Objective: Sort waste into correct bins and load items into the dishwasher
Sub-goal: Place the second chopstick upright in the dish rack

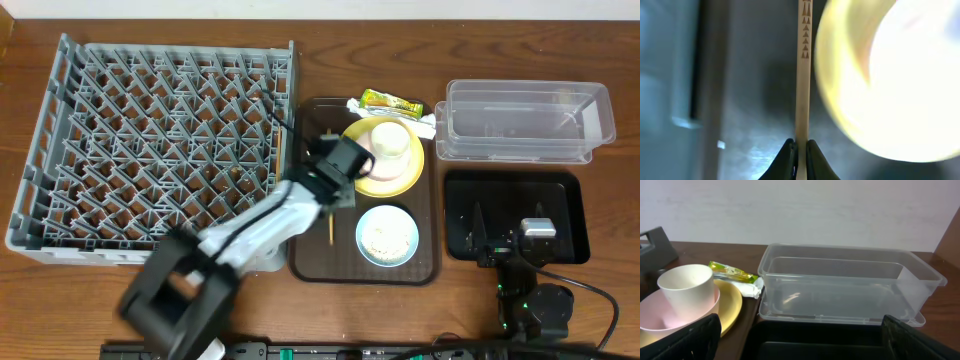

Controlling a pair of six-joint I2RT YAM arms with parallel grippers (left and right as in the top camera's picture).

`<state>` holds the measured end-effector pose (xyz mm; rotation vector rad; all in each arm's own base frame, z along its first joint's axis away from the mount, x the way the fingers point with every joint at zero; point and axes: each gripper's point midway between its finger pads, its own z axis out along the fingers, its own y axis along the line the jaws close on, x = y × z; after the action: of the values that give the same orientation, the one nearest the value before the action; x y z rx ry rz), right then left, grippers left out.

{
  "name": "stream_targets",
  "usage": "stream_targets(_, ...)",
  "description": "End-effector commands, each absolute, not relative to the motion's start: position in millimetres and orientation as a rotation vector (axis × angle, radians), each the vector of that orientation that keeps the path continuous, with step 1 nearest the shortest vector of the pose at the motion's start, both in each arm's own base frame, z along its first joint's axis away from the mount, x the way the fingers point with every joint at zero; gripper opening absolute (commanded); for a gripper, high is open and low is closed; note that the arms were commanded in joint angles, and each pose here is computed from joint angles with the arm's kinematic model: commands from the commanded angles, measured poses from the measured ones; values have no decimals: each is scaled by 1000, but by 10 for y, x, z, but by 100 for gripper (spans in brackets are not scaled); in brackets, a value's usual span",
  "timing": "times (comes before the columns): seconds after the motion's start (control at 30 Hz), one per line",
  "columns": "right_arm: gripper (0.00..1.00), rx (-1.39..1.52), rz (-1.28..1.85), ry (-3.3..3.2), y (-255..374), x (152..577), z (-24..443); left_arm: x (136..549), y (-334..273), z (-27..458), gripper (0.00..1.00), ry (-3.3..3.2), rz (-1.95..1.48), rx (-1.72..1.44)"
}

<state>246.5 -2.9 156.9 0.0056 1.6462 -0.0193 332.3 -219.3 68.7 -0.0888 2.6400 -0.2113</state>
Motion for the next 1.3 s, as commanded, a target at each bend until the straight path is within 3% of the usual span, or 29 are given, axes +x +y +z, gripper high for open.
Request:
stream_targets(0.0,99,9,-11,1647,-23,2463,1563,3466,-2014,1451,7,2467,-277,-66)
stream_targets(0.17,99,9,-11,1647,-23,2463,1563,3362,-1498,1838,7,2428,-200,-46)
stream_targets(0.37,99,9,-11,1647,-23,2463,1563,3295,-908,1684,7,2533,-65,-139)
stream_targets(0.9,99,9,-11,1647,-23,2463,1563,3266,-999,909,8,2809,-99,-26)
stream_targets(1.17,99,9,-11,1647,-23,2463,1562,3278,-1002,845,8,2822,-93,-26)
stream_targets(1.27,99,9,-11,1646,-23,2463,1565,3294,-1007,851,14,2815,-96,-27)
